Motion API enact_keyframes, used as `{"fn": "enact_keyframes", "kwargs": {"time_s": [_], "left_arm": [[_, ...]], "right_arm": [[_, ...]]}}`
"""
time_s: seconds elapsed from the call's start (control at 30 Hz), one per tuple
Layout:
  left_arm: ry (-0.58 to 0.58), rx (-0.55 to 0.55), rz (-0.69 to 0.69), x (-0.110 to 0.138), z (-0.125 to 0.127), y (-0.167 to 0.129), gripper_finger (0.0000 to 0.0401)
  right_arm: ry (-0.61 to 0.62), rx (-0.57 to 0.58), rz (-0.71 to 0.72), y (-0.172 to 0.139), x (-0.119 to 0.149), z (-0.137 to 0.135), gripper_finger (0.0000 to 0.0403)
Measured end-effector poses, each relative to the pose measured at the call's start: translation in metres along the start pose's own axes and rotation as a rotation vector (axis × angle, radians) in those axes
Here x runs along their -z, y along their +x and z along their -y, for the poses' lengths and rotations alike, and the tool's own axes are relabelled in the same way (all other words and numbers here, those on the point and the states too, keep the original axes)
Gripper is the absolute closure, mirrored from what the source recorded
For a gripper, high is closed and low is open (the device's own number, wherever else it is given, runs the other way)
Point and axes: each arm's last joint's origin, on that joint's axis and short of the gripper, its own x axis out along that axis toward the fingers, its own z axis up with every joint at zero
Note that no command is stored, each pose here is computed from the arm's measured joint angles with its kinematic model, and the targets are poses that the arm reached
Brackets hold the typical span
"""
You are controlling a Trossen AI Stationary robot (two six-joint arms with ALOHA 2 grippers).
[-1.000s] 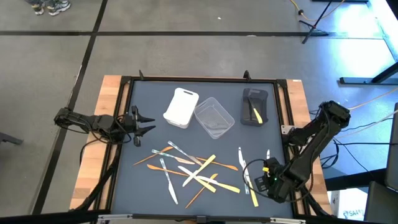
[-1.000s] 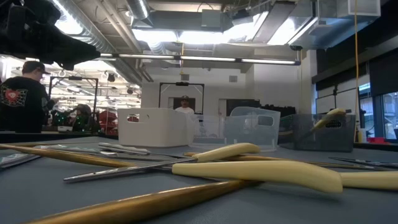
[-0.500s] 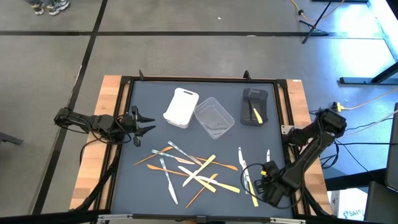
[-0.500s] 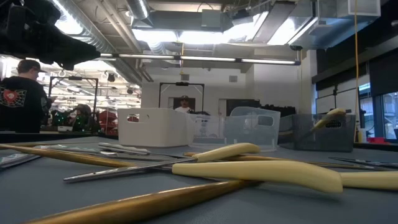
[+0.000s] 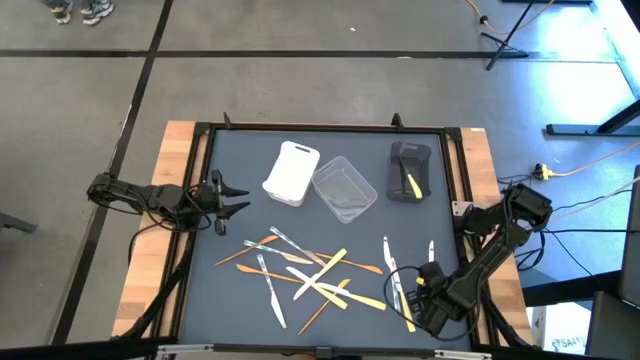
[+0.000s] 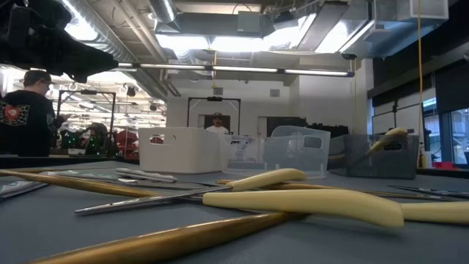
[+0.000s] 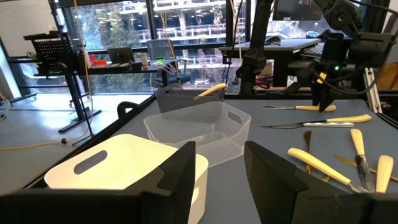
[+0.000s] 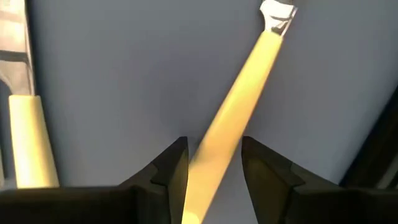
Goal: Sort silverware by color (type)
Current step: Put the yellow knife into the black bin
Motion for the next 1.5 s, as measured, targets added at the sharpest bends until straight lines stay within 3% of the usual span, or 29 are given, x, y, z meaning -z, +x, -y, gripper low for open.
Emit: {"fn": "enact_keyframes", "kwargs": {"time_s": [0.4,0.83,1.23,1.5], "left_arm": [[0.000,0.000,0.000,0.000,0.000,0.000,0.0269],[0.000,0.000,0.000,0.000,0.000,0.000,0.0269],[0.001,0.000,0.000,0.000,0.000,0.000,0.0269],[0.000,0.000,0.000,0.000,0.000,0.000,0.0269]], "right_arm": [[-0.022,0.004,0.003,0.006,0.002,-0.004,0.0270],[-0.022,0.004,0.005,0.007,0.002,-0.004,0.0359],[-0.047,0.022,-0.015,-0.001,0.005,-0.006,0.0362],[-0.059,-0.057,-0.071,-0.032,0.001,-0.009,0.0363]]}}
